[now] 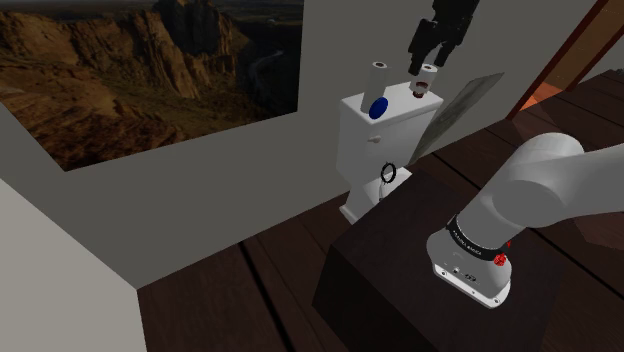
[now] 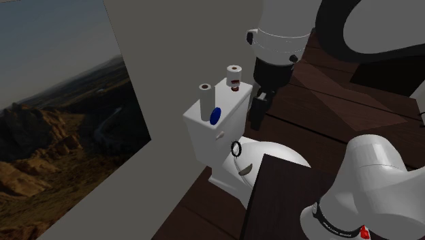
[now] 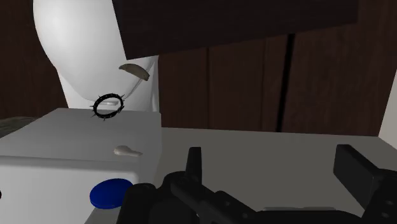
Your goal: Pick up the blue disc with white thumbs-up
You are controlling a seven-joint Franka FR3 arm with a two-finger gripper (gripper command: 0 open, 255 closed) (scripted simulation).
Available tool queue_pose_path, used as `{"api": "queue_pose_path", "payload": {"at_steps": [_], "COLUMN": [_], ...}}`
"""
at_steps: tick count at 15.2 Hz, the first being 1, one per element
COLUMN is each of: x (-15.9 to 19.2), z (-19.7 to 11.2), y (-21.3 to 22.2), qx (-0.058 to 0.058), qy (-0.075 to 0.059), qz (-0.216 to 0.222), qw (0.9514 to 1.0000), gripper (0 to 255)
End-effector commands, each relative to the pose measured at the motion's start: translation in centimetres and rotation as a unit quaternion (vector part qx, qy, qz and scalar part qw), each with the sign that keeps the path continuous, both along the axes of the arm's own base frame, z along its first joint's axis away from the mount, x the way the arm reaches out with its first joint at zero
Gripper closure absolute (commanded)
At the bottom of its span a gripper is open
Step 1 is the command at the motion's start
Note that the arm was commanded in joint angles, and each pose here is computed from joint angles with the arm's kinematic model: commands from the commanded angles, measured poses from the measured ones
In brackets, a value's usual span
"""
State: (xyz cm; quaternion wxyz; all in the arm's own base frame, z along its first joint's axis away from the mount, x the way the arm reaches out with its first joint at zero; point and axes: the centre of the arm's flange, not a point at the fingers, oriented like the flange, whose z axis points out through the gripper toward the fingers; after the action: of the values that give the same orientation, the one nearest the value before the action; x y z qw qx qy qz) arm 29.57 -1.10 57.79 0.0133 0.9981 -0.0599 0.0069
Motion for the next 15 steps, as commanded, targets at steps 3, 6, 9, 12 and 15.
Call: {"api": "queue_pose_path", "payload": {"at_steps": [3,6,9,12,15], "x": [-0.1,0.1,0.7,1.7,3.2], "z": [-1.3,-3.3,-5.3,-7.3,-9.4], "y": [-2.4,-5.9,-9.4,-12.8,-16.0], "qx": [0.002,0.005,0.009,0.012,0.015], "qy": [-0.002,-0.004,-0.007,-0.009,-0.012], "qz": [0.04,0.101,0.161,0.22,0.279], "qw": [0.9992,0.9949,0.9869,0.9753,0.9601], "gripper": [0,0,0,0,0]}}
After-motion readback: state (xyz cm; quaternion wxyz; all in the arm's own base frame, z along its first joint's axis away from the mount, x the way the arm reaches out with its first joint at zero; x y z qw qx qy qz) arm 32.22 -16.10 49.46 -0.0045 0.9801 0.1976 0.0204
